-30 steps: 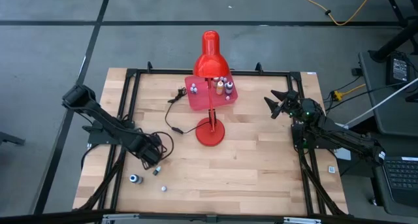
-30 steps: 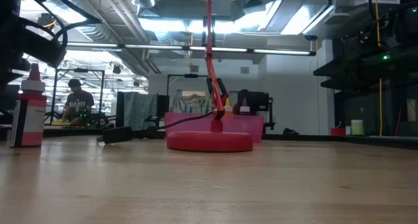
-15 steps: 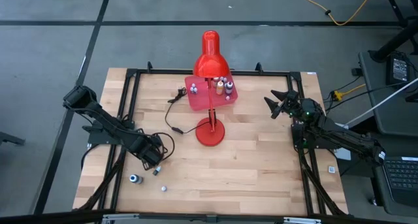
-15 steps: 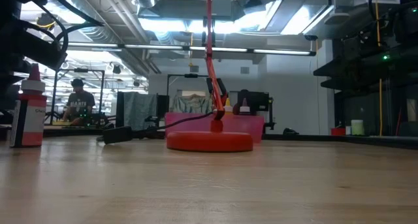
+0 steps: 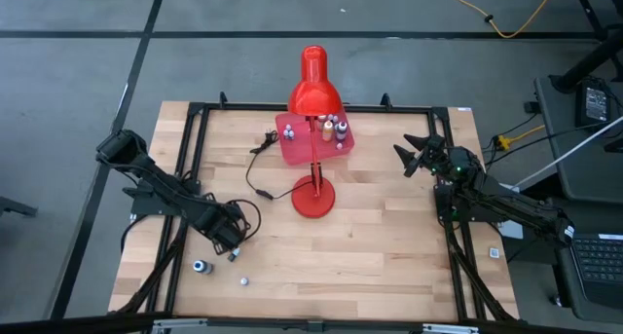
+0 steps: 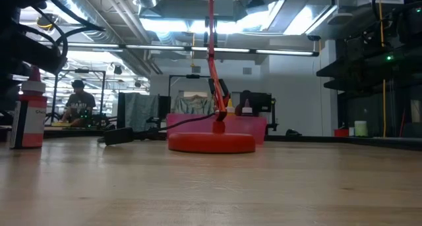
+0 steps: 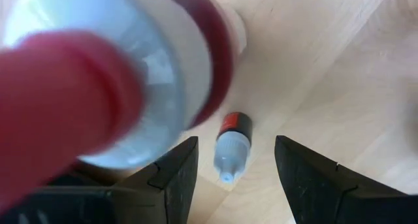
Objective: Pick & Place food coloring
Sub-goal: Put the small red food coloring bottle into the red bin, then put the small purple food coloring bottle into the red bin
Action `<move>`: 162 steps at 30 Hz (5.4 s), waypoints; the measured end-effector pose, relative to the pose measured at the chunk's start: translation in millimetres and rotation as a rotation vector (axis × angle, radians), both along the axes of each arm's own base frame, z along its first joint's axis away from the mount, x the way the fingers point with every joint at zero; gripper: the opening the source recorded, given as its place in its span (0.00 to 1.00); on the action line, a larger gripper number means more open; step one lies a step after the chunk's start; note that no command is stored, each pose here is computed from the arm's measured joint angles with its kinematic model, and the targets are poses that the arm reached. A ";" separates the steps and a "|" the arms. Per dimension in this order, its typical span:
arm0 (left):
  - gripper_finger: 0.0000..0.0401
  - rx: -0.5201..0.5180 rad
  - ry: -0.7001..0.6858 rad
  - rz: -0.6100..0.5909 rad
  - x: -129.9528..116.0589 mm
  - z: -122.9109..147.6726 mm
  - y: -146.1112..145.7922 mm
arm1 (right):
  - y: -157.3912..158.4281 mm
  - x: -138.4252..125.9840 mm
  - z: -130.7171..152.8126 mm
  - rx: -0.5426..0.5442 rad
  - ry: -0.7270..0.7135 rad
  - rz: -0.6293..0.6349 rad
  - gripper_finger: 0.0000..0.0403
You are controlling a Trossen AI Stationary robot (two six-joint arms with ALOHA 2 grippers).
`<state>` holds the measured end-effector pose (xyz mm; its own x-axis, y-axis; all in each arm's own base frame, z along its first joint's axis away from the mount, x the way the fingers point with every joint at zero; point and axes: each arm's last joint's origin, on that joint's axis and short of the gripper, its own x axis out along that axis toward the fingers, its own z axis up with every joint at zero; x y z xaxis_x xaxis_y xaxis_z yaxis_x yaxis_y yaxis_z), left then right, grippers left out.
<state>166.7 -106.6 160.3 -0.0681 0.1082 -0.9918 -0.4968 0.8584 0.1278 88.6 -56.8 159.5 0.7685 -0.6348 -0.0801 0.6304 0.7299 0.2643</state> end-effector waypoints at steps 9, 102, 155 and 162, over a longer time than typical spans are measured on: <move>0.45 -0.003 -0.007 0.008 0.6 -0.1 -0.3 | 0.0 0.0 0.0 0.000 -0.001 0.000 0.76; 0.14 -0.002 -0.222 0.302 146.6 78.7 323.9 | 0.0 0.0 0.0 0.000 0.000 0.000 0.76; 0.36 0.004 -0.171 0.259 164.0 48.8 323.1 | 0.0 0.0 0.0 0.000 0.000 0.000 0.76; 0.36 0.034 -0.222 0.266 152.2 80.9 316.2 | 0.0 0.0 0.1 0.001 -0.001 0.000 0.76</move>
